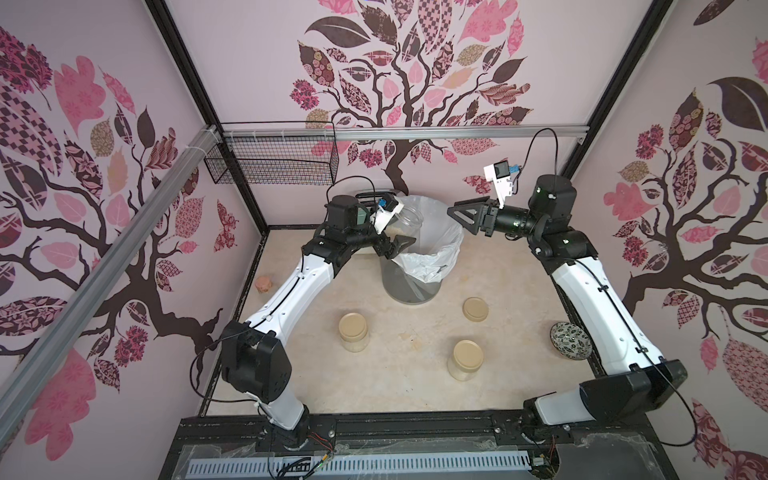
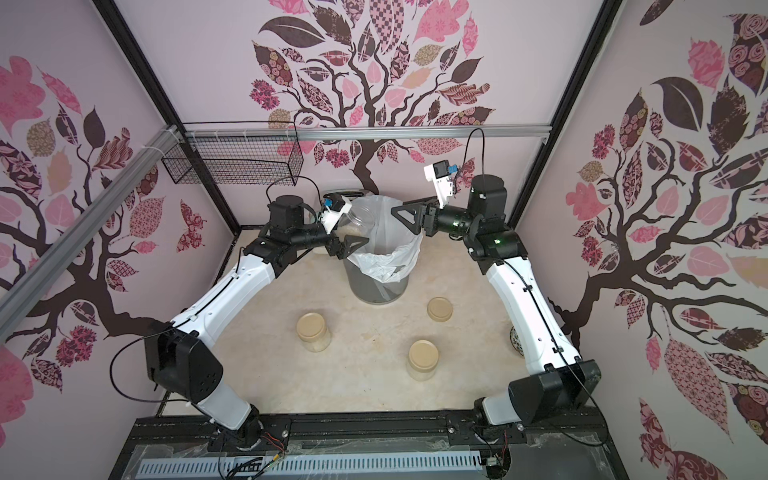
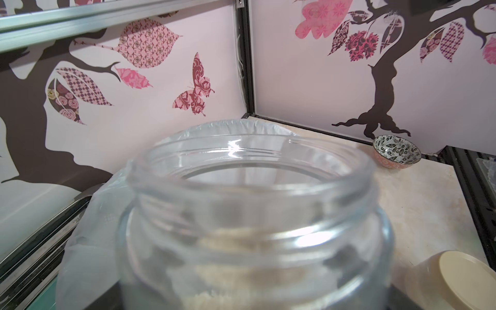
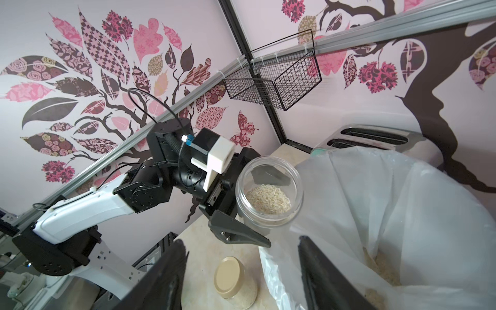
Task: Empty moldy rice from jars
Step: Pour the moldy rice from the jar into the trash bin.
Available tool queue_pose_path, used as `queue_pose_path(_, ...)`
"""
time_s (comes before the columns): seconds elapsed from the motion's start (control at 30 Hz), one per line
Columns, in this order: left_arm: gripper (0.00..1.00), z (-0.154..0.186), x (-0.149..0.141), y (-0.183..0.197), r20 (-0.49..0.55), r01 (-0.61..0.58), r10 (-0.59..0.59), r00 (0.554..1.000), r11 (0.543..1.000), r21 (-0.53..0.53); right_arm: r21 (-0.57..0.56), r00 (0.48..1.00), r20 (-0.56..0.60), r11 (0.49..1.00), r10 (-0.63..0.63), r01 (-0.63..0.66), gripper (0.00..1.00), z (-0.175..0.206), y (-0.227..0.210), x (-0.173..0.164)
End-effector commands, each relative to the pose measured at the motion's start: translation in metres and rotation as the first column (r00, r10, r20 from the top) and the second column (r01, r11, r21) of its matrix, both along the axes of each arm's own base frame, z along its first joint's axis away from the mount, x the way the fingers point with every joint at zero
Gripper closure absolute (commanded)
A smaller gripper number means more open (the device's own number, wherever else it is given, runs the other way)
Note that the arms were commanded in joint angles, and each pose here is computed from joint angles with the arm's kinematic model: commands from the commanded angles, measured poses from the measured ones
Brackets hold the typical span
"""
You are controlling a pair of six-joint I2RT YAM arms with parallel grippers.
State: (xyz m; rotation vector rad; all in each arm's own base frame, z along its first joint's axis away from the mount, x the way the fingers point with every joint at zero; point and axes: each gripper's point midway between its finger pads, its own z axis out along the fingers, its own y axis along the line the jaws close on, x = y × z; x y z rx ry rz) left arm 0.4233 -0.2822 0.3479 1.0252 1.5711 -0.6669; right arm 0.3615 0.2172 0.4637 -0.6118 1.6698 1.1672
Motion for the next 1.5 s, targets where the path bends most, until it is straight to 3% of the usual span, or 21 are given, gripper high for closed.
queue_pose_path(0.0, 0.44, 0.037, 0.006, -0.005, 0.108, 0.040, -0.035, 0.994, 0.998, -0.044, -0.023, 0.998, 0.044, 0.998, 0.053, -0.052, 0.34, 0.007, 0.012, 0.002)
queue_pose_path(0.47, 0.44, 0.018, 0.032, -0.019, 0.089, 0.078, -0.076, 0.993, 0.997, -0.014, -0.331, 0.999, 0.035, 0.943, 0.042, -0.028, 0.39, -0.050, 0.056, 0.067)
queue_pose_path(0.8, 0.45, 0.005, 0.037, -0.022, 0.066, 0.084, -0.083, 0.994, 0.996, -0.013, -0.382, 0.999, 0.021, 0.923, 0.047, -0.036, 0.40, -0.071, 0.053, 0.067)
queue_pose_path(1.47, 0.44, -0.016, 0.021, -0.025, 0.020, 0.177, -0.178, 0.984, 0.983, 0.043, -0.363, 0.981, 0.006, 0.915, 0.194, -0.179, 0.46, -0.082, 0.070, 0.042)
